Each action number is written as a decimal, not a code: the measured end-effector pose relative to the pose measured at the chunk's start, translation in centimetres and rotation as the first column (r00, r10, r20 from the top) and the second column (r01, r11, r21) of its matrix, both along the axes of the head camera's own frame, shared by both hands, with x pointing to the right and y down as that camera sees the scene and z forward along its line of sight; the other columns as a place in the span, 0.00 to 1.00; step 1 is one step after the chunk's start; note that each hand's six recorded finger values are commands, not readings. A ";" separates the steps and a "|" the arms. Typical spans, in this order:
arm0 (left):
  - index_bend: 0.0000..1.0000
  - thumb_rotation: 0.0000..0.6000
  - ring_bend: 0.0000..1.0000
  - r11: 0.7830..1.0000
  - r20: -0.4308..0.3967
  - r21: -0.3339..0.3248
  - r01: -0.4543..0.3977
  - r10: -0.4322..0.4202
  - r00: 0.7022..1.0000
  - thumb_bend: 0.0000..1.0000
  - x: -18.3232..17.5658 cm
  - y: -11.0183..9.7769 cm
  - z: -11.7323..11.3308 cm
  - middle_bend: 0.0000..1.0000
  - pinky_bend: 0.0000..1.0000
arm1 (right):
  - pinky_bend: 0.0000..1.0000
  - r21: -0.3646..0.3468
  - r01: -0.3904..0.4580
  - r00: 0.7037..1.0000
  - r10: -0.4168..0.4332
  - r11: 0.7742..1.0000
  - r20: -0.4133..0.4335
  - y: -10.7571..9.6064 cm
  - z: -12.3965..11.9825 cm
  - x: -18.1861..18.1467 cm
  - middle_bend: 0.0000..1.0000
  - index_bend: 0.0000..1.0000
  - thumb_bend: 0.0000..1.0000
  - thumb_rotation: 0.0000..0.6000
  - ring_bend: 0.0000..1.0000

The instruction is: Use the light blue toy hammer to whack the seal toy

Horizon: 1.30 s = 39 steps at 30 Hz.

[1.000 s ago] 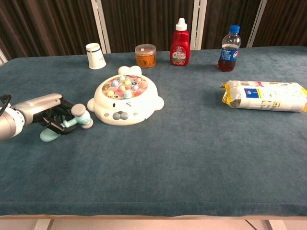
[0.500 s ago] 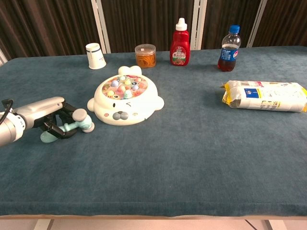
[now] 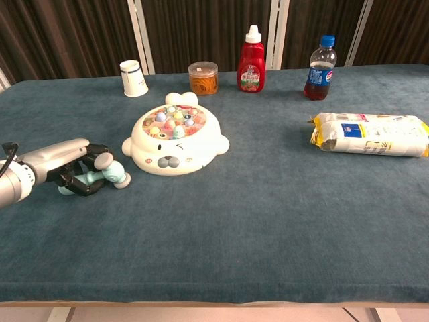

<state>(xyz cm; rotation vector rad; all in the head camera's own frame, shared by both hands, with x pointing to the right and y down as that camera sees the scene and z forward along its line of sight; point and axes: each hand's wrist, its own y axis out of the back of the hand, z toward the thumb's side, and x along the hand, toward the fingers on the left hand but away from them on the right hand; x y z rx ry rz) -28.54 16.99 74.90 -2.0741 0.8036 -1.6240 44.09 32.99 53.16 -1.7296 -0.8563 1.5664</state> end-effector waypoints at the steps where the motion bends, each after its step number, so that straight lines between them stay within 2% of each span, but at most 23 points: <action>1: 0.23 1.00 0.11 1.000 0.001 0.000 0.000 0.000 1.000 0.47 0.0 0.0 0.0 0.27 0.14 | 0.05 0.000 0.000 1.000 0.000 1.000 0.000 0.0 0.0 0.0 0.04 0.02 0.17 1.00 0.00; 7: 0.18 1.00 0.09 1.000 0.003 -0.001 -0.002 0.002 1.000 0.46 -0.1 0.0 0.0 0.24 0.12 | 0.05 0.000 0.000 1.000 0.000 1.000 -0.001 0.0 0.0 0.0 0.04 0.02 0.17 1.00 0.00; 14: 0.14 1.00 0.03 1.000 0.006 0.003 -0.001 0.001 1.000 0.45 -0.2 -0.1 -0.1 0.19 0.05 | 0.05 0.000 0.001 1.000 -0.001 1.000 0.000 0.0 0.0 0.0 0.04 0.02 0.17 1.00 0.00; 18: 0.11 1.00 0.00 1.000 0.005 0.004 -0.008 0.008 1.000 0.43 -0.1 -0.1 -0.3 0.08 0.00 | 0.04 -0.002 0.005 1.000 -0.005 1.000 0.000 0.0 0.0 -0.1 0.05 0.02 0.17 1.00 0.00; 21: 0.04 1.00 0.00 1.000 0.005 0.013 -0.016 0.016 1.000 0.42 -0.1 -0.2 -0.4 0.00 0.00 | 0.02 -0.002 0.004 1.000 -0.004 1.000 0.002 0.0 0.0 -0.1 0.06 0.02 0.17 1.00 0.00; 32: 0.00 1.00 0.00 0.999 -0.031 0.044 -0.010 0.011 0.999 0.41 0.2 -0.7 -1.4 0.00 0.00 | 0.01 -0.001 0.005 1.000 -0.005 1.000 0.001 0.0 0.0 -0.1 0.06 0.02 0.17 1.00 0.00; 39: 0.00 1.00 0.00 0.997 -0.061 0.080 -0.025 0.030 0.998 0.41 0.3 -1.1 -3.3 0.00 0.00 | 0.01 0.004 0.006 1.000 -0.006 1.000 -0.001 0.0 -0.1 -0.1 0.06 0.02 0.17 1.00 0.00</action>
